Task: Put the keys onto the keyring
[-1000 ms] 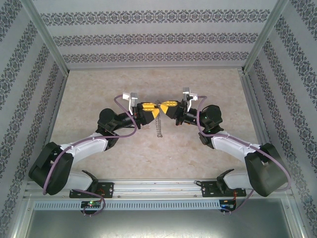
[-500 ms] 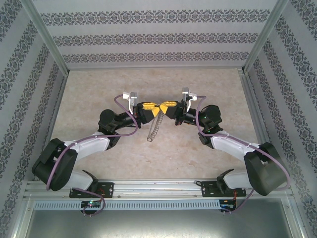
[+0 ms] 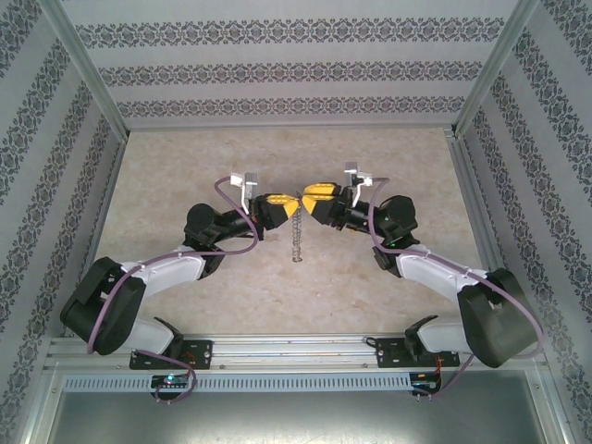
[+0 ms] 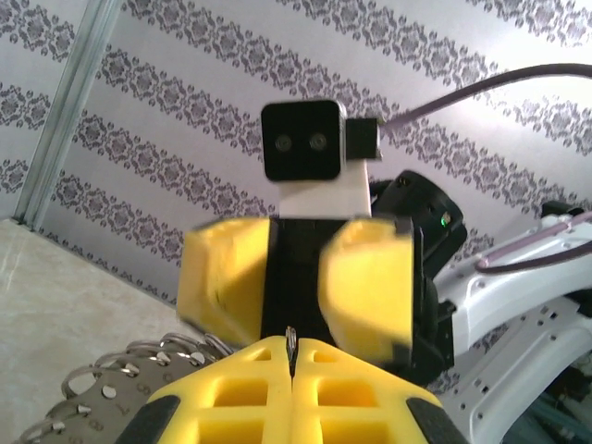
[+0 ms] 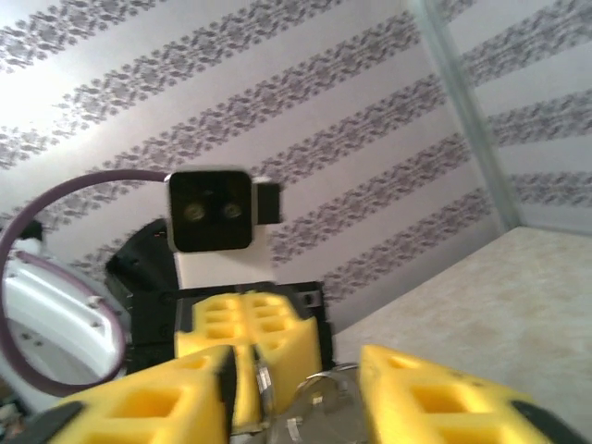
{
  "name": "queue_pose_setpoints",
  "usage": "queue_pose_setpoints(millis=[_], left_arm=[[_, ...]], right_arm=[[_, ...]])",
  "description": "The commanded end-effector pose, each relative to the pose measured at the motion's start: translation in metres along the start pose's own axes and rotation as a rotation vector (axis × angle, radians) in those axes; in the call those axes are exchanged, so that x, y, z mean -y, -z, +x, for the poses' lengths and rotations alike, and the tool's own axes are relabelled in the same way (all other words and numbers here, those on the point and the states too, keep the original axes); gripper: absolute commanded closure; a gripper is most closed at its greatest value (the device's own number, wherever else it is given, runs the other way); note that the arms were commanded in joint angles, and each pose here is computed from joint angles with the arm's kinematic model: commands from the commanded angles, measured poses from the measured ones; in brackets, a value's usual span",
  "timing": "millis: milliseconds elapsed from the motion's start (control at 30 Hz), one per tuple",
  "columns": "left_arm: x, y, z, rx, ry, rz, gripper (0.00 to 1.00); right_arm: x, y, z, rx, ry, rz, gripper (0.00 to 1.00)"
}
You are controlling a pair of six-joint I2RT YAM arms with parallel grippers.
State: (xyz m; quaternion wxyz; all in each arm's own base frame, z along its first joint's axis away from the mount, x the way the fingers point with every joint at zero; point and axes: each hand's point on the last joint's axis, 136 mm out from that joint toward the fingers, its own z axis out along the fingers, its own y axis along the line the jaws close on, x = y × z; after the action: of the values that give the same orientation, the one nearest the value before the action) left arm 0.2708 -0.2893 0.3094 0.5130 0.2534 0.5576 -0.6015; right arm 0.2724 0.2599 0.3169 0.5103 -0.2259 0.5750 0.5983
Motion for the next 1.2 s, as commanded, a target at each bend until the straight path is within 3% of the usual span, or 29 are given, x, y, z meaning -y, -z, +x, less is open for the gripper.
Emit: queue_pose_setpoints(millis=[0,200,400,567,1167], left_arm=[[0.018,0.002,-0.002,-0.060,-0.135,0.043,1.00],[0.025,0.005,0.012,-0.232,-0.254,0.052,1.00],[0.028,0.004,0.020,-0.352,-0.294,0.087,1.00],[0.027,0.001,0.028,-0.447,-0.246,0.123,1.00],[0.029,-0.004,0.033,-0.515,-0.182,0.165,1.00]], right_arm=[[-0.002,0.020,-0.020,0.049,0.037,0.058,0.51],[0.002,0.041,-0.005,-0.050,0.033,0.187,0.50],[-0.013,0.051,0.020,-0.163,0.068,0.172,0.49],[-0.020,0.052,0.038,-0.225,0.096,0.129,0.51],[-0.033,0.027,0.059,-0.309,0.119,0.008,0.59]])
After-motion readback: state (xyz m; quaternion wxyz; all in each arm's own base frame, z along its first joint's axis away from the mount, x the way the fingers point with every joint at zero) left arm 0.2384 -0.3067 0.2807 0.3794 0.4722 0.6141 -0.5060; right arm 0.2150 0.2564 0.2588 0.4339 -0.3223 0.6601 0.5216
